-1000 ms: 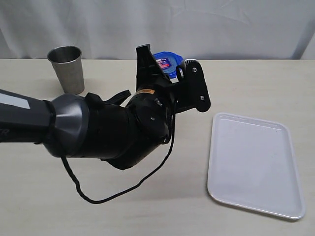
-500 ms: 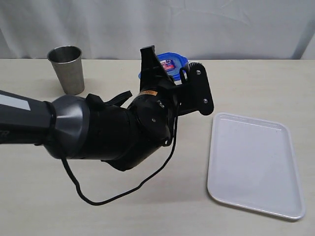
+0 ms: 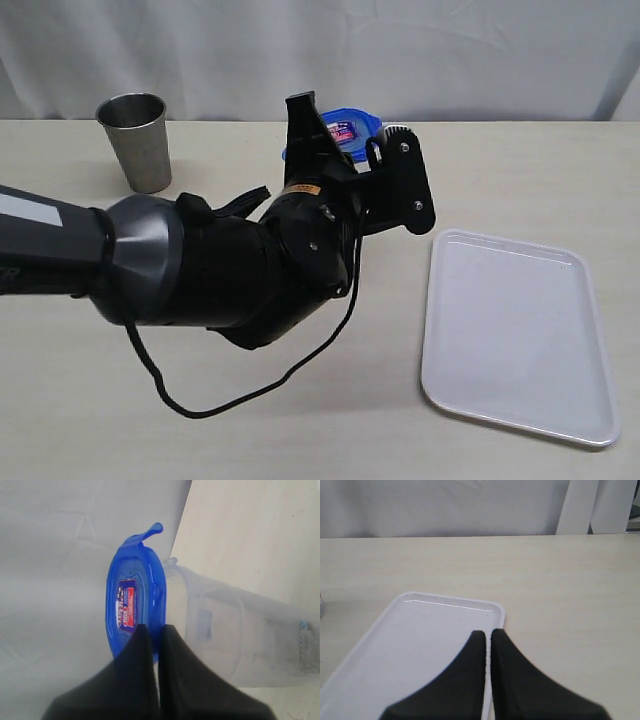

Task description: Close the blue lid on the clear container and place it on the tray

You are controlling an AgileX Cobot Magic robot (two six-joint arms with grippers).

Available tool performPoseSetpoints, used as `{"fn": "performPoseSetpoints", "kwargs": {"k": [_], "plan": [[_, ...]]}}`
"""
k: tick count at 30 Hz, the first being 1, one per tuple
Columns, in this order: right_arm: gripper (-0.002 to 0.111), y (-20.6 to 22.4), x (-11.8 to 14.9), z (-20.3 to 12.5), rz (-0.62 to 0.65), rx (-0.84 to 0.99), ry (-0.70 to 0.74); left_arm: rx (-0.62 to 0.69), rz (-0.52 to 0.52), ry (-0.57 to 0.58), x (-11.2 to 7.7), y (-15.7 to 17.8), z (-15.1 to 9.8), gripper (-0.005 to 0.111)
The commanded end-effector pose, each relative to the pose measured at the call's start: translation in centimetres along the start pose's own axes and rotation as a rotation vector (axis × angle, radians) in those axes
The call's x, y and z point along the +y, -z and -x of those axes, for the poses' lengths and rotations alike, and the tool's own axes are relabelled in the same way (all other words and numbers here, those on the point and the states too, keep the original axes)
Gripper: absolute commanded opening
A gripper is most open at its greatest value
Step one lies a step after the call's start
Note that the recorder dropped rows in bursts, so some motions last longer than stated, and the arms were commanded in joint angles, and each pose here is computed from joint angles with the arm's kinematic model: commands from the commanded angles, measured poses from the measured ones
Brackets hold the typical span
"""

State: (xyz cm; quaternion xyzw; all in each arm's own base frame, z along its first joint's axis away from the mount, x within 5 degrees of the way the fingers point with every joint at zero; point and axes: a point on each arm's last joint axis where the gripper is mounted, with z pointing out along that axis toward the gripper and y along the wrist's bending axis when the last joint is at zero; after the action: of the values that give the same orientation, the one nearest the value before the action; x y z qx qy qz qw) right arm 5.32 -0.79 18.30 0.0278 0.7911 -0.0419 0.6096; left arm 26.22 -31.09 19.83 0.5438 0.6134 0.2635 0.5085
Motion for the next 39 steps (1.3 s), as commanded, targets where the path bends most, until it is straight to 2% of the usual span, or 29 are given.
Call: {"fn": "performPoseSetpoints", "kwargs": {"k": [1,10,17,23,31,39], "plan": [[0.004,0.0,0.0,-0.1,0.003,0.0,-0.004,-0.002,-0.009,-0.024,-0.2,0.2,0.1,0.0],[0.004,0.0,0.0,-0.1,0.003,0.0,-0.004,0.008,-0.016,-0.011,-0.2,0.2,0.1,0.002],[0.004,0.0,0.0,-0.1,0.003,0.0,-0.004,0.01,-0.015,-0.01,-0.2,0.2,0.0,0.032],[0.004,0.0,0.0,-0.1,0.003,0.0,-0.004,0.023,-0.004,-0.004,-0.1,0.2,-0.1,0.042],[0.004,0.0,0.0,-0.1,0.003,0.0,-0.004,0.039,-0.006,0.01,-0.1,0.2,-0.2,0.041],[0.004,0.0,0.0,-0.1,0.003,0.0,-0.004,0.104,0.046,0.034,0.6,-0.2,-1.2,0.041]]}}
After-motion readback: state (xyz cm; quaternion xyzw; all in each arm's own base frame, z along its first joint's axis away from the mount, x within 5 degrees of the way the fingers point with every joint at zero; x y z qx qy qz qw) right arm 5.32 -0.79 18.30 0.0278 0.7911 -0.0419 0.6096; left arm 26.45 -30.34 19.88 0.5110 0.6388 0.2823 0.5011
